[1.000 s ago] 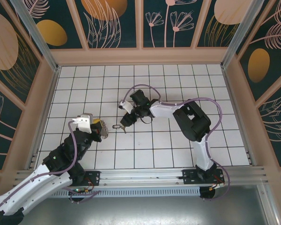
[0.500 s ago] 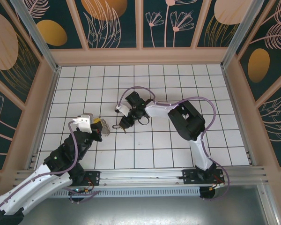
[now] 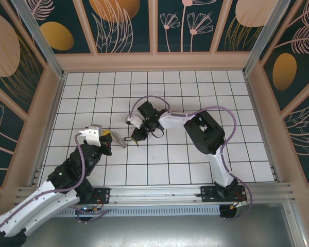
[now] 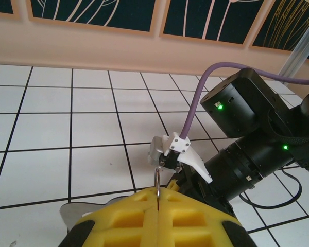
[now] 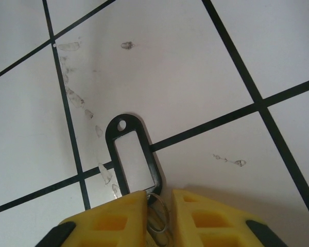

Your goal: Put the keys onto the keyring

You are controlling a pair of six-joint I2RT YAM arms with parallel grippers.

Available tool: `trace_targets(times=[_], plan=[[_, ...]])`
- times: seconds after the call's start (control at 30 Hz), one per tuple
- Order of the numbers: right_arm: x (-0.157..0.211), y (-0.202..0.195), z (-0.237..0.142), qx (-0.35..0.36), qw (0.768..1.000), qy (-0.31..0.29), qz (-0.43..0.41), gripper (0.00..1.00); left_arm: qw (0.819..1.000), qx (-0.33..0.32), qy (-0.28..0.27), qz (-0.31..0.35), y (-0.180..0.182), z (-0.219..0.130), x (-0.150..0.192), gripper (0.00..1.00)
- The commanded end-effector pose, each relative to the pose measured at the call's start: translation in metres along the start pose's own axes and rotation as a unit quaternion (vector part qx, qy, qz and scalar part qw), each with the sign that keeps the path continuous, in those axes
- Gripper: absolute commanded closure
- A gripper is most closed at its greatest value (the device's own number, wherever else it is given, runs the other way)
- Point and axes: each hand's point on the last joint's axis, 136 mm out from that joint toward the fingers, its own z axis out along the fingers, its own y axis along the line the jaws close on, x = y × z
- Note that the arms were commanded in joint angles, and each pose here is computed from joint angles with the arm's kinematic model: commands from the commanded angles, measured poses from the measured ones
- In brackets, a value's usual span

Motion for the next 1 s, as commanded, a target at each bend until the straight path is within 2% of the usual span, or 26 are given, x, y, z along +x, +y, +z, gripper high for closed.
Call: trace_targets(times=[0.0, 0.2, 0.6, 0.83, 0.97], plan=[[0.006, 0.010, 0.011, -0.011, 1.000, 0.018, -0.006, 0.83, 1.000, -0.006, -0.019, 0.004, 0.002, -0.002, -0.009, 1.00], [0.006, 0.013, 0.010, -0.013, 1.000, 0.018, -0.007, 0.89, 1.000, -0.008, -0.019, 0.005, 0.003, -0.002, -0.008, 1.00], [0.001, 0.023, 0.007, -0.022, 1.000, 0.012, -0.009, 0.88, 1.000, -0.012, -0.019, 0.011, 0.003, -0.004, -0.014, 1.00], [0.004, 0.028, 0.007, -0.027, 1.000, 0.014, -0.006, 0.78, 1.000, -0.013, -0.018, 0.011, 0.004, -0.005, -0.013, 1.00], [0.006, 0.029, 0.009, -0.026, 0.999, 0.017, -0.005, 0.78, 1.000, -0.012, -0.019, 0.011, 0.004, -0.005, -0.014, 1.00]])
